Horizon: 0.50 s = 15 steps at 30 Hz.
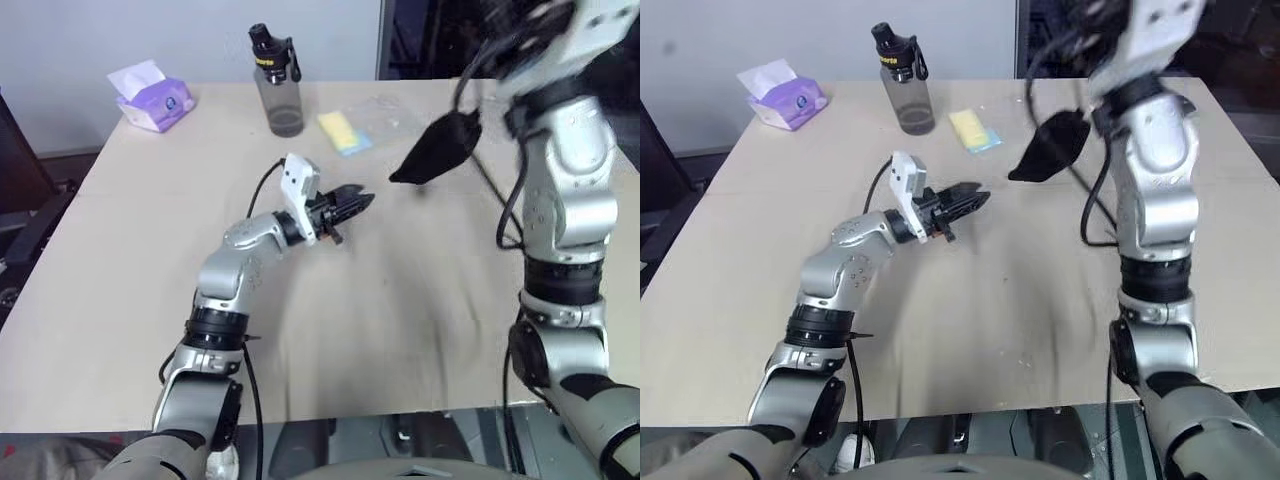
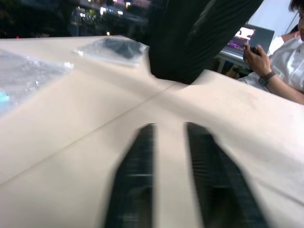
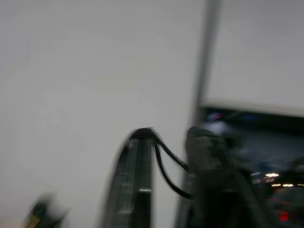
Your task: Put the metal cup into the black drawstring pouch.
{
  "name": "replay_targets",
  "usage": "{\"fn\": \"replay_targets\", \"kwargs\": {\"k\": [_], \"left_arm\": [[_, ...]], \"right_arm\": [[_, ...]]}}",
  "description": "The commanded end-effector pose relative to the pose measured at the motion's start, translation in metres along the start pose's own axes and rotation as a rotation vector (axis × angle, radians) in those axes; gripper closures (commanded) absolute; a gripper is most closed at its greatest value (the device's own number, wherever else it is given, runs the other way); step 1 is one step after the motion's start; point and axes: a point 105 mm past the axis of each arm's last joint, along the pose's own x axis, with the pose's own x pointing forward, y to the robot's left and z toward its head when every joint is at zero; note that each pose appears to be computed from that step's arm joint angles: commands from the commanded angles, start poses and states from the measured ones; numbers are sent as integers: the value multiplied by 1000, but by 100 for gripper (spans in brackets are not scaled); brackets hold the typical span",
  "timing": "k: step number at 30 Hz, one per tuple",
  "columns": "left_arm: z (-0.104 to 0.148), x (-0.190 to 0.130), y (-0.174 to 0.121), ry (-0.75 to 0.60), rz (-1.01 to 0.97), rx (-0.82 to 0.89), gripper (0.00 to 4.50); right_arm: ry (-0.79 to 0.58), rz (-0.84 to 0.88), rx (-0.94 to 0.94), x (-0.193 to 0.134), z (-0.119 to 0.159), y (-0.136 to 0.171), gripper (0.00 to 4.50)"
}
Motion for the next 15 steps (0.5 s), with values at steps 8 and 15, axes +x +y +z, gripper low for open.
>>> {"fn": "replay_targets", "kwargs": {"k": [8,15], "left_arm": [[5,-66,7,31,69,39,203],[-48,-123,-4,253,134,47,203]], "right_arm": [[316,292,-1,-86,-47,2,158],[536,309,177,-179,-95,-22,158]]}}
